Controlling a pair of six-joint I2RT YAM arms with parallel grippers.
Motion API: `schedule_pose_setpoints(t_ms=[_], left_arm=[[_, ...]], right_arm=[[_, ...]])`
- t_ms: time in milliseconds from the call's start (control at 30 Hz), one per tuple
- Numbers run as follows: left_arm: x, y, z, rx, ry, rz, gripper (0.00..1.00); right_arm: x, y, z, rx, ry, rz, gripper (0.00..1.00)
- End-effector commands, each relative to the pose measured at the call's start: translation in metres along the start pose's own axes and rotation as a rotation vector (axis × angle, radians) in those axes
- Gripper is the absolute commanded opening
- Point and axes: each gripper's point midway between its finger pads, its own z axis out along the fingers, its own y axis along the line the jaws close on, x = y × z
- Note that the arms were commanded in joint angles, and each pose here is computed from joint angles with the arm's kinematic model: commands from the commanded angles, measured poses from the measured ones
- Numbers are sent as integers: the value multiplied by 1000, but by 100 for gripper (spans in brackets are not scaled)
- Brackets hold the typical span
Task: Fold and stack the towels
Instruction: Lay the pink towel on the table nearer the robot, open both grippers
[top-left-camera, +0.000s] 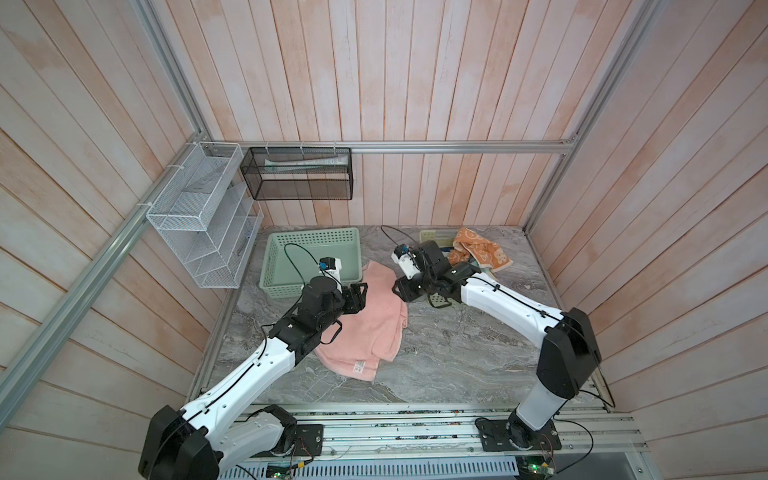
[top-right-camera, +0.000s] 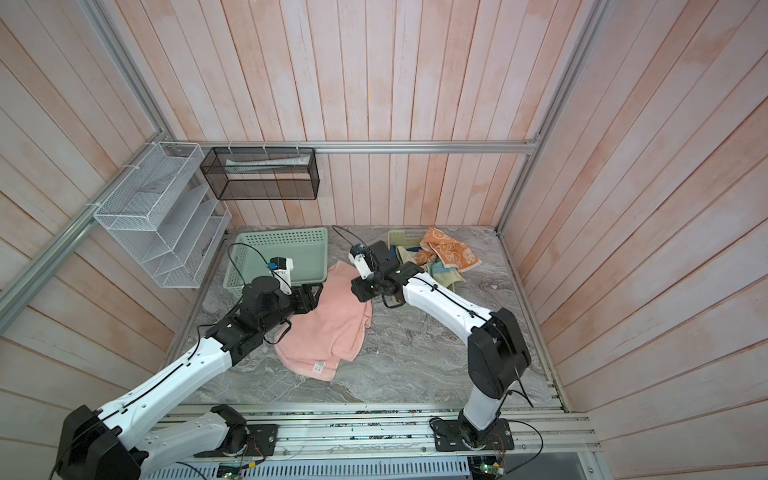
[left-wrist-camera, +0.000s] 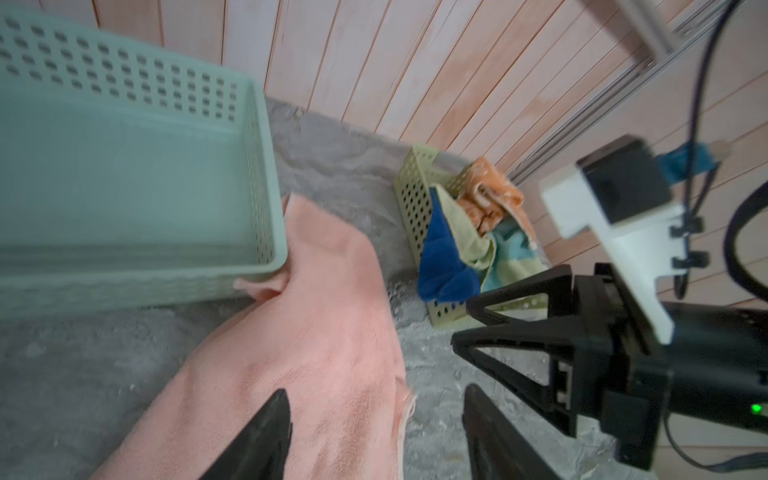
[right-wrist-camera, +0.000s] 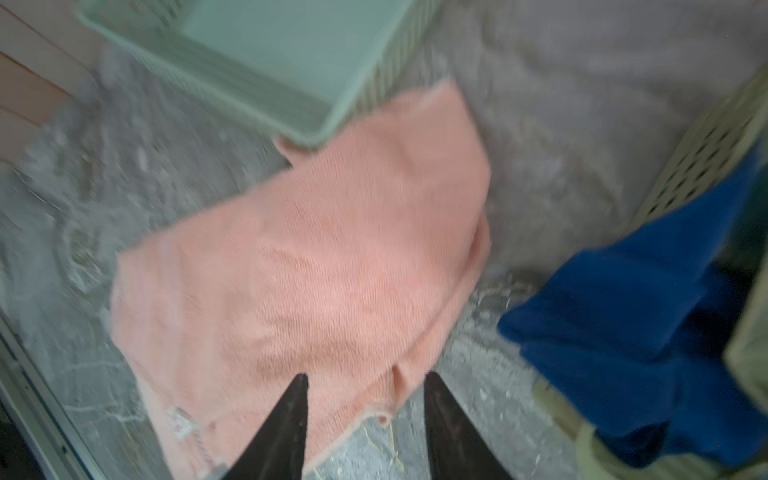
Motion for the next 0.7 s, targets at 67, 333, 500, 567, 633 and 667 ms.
schedule_pose_setpoints(t_ms=[67, 333, 500, 567, 633, 667], left_arm=[[69, 22, 25, -37, 242, -62, 67], [50, -6, 87, -26, 263, 20, 67], [28, -8, 142, -82, 245, 64, 67], [23, 1, 162, -122, 247, 70, 67], [18, 18, 178, -184, 267, 56, 68], [16, 27, 182, -211, 273, 52, 69]], right_arm=[[26, -34, 26, 14, 36, 95, 48], [49, -135, 27, 197, 59, 185, 48], [53, -171, 12, 249, 47, 229, 47], [48, -168, 3, 244, 41, 208, 47], [39, -153, -9, 225, 19, 186, 47], [35, -143, -15, 220, 7, 170, 47]])
